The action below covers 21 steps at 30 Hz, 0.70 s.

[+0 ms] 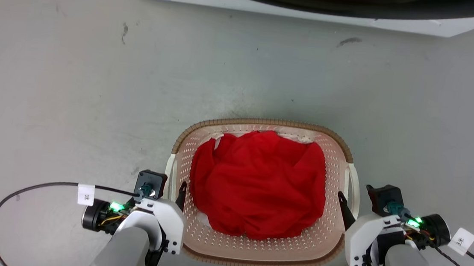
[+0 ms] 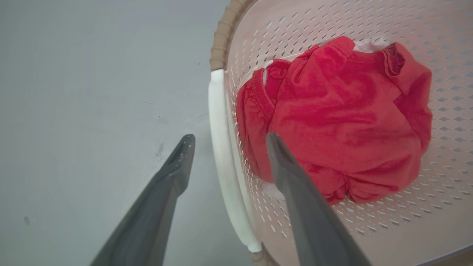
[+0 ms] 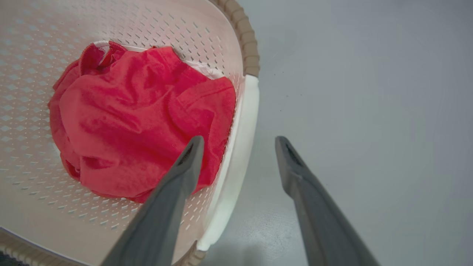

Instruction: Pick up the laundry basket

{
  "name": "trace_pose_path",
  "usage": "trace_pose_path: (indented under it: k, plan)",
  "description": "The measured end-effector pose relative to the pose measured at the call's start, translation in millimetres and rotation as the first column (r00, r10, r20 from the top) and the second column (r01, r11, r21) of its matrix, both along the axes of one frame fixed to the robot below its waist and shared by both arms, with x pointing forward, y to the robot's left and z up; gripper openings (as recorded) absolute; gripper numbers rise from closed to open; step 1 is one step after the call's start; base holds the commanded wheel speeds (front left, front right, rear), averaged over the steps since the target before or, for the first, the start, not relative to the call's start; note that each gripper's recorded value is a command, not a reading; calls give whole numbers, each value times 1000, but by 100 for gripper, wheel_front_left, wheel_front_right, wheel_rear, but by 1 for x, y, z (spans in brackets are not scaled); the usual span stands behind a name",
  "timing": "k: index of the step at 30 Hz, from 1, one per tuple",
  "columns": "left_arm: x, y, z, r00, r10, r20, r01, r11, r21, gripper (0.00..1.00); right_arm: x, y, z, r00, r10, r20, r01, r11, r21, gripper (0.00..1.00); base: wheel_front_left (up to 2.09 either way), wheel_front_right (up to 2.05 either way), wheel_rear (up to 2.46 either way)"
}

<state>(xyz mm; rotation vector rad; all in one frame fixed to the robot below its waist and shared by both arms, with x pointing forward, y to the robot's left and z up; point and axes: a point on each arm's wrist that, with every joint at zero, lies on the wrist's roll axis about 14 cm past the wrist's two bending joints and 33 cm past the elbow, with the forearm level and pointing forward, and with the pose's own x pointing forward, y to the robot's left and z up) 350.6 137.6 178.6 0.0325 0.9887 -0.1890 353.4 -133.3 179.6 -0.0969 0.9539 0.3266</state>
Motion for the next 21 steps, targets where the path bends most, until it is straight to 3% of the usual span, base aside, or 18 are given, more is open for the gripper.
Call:
trace_pose_path:
  k: [21]
  plan:
    - [-12,-4,-43,989,-67,-134,68,998,-1,100,-8,8,-45,991,26,-133,-25,1000,12,100,0,0,0]
